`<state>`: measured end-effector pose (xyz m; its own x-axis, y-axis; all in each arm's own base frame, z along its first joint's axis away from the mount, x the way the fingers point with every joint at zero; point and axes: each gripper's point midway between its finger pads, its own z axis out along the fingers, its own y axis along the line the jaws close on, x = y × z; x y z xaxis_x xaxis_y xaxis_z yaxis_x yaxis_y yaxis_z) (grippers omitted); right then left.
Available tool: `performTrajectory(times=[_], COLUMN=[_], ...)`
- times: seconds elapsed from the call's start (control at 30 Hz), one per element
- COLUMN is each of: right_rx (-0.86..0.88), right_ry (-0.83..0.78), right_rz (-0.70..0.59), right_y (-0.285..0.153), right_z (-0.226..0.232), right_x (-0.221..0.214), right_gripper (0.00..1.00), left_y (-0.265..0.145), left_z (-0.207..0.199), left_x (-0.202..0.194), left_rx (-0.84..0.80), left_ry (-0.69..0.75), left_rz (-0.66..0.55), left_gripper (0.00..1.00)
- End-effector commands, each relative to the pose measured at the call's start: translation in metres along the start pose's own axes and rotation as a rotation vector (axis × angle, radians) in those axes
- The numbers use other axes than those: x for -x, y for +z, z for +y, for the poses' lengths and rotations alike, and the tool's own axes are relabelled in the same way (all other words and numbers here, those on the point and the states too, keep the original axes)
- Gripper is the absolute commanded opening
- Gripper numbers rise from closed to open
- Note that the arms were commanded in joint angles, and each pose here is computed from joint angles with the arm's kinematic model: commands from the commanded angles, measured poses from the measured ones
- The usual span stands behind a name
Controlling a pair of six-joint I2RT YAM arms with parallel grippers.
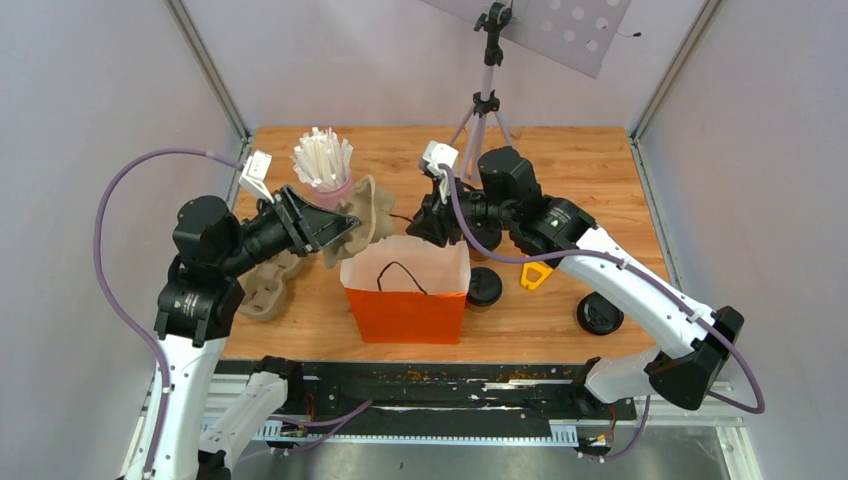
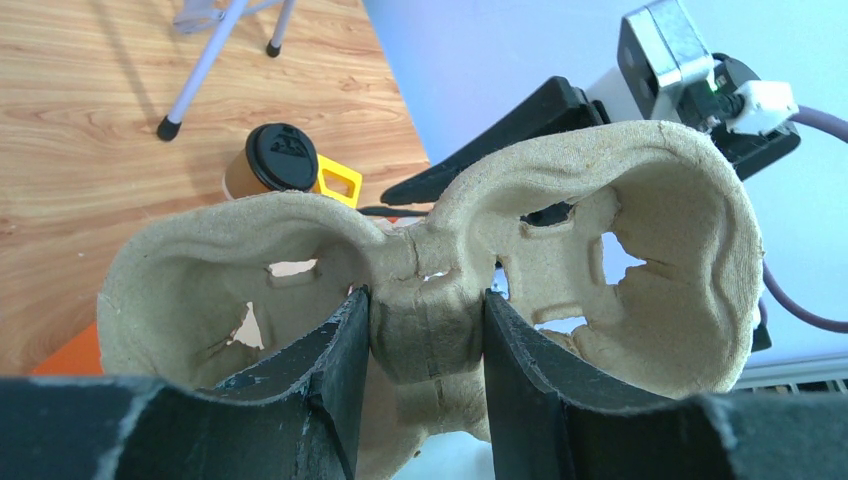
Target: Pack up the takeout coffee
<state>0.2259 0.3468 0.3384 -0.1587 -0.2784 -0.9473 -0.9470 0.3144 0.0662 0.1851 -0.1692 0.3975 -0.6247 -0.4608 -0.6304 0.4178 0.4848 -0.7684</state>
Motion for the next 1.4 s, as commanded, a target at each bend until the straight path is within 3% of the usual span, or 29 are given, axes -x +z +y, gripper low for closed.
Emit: performTrajectory(times=[0.0, 0.17, 0.33, 1.37], right_rx=[-0.018, -0.017, -0.02, 0.039], right_ry=[0.0, 0.024, 0.056, 0.126], right_rz=[-0.064, -0.081, -0.086, -0.106], right_y=[0.004, 0.004, 0.004, 0.01], right_z=[-0.008, -0.01, -0.014, -0.008], right_x=[0.015, 0.017, 0.014, 0.015], right_gripper=[0.27, 0.1, 0.0, 0.0], left_y=[-0.005, -0.001, 0.004, 0.02], left_z=[-0.011, 0.004, -0.003, -0.031], left_x=[-0.003, -0.012, -0.011, -0.004], left_rx=[-0.046, -0.008, -0.067, -0.148], left_ry=[0.014, -0.014, -0.036, -0.006], left_rz=[0.0, 0.018, 0.007, 0.043], left_gripper=[0.42, 0.4, 0.4, 0.4])
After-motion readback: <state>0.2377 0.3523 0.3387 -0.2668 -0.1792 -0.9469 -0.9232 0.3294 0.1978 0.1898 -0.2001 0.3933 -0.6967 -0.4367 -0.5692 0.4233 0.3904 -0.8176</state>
